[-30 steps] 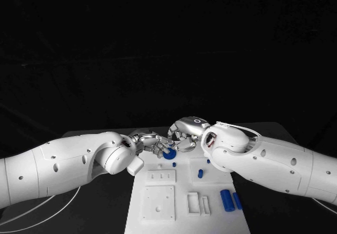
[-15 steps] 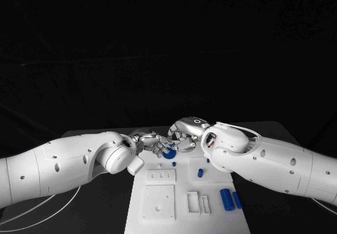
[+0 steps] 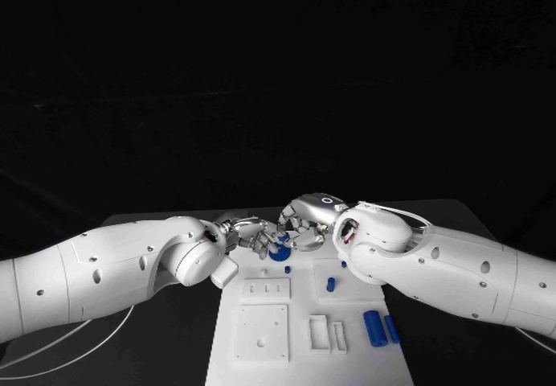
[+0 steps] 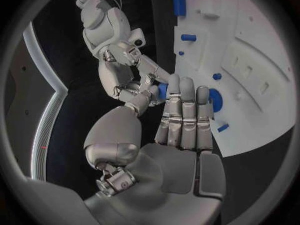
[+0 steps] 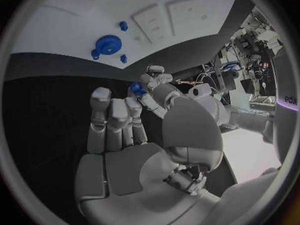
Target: Assemble the parts on the task board
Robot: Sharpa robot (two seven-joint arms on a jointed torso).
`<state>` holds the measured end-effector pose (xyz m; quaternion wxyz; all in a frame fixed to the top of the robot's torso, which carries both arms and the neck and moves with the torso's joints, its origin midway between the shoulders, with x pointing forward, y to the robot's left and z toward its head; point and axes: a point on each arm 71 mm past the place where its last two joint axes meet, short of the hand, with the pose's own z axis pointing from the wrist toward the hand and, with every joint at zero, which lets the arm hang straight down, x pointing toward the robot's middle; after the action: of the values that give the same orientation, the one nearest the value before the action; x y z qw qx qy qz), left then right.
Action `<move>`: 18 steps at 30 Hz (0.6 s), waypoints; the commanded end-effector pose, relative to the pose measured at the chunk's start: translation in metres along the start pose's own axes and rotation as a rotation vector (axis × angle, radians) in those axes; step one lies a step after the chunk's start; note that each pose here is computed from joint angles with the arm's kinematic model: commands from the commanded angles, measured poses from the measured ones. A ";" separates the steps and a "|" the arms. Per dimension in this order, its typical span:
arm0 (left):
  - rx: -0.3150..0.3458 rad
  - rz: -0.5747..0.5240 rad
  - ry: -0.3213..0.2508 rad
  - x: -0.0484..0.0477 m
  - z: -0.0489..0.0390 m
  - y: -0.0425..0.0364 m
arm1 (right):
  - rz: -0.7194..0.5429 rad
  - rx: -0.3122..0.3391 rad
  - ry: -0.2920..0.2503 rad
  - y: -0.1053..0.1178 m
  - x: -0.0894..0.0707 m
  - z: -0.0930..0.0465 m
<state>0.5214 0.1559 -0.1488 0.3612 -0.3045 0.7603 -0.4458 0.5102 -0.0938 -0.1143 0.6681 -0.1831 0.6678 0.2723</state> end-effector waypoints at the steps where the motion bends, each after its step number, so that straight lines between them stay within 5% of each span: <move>1: 0.002 0.023 -0.017 -0.0011 0.0002 0.0004 | 0.007 -0.002 -0.008 0.001 -0.001 0.000; 18: 0.010 0.096 -0.035 -0.0035 -0.0010 0.0013 | 0.078 0.018 -0.065 -0.012 -0.002 -0.003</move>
<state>0.5221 0.1592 -0.1497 0.3772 -0.2934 0.7633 -0.4348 0.5146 -0.1020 -0.1171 0.6727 -0.1585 0.6665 0.2795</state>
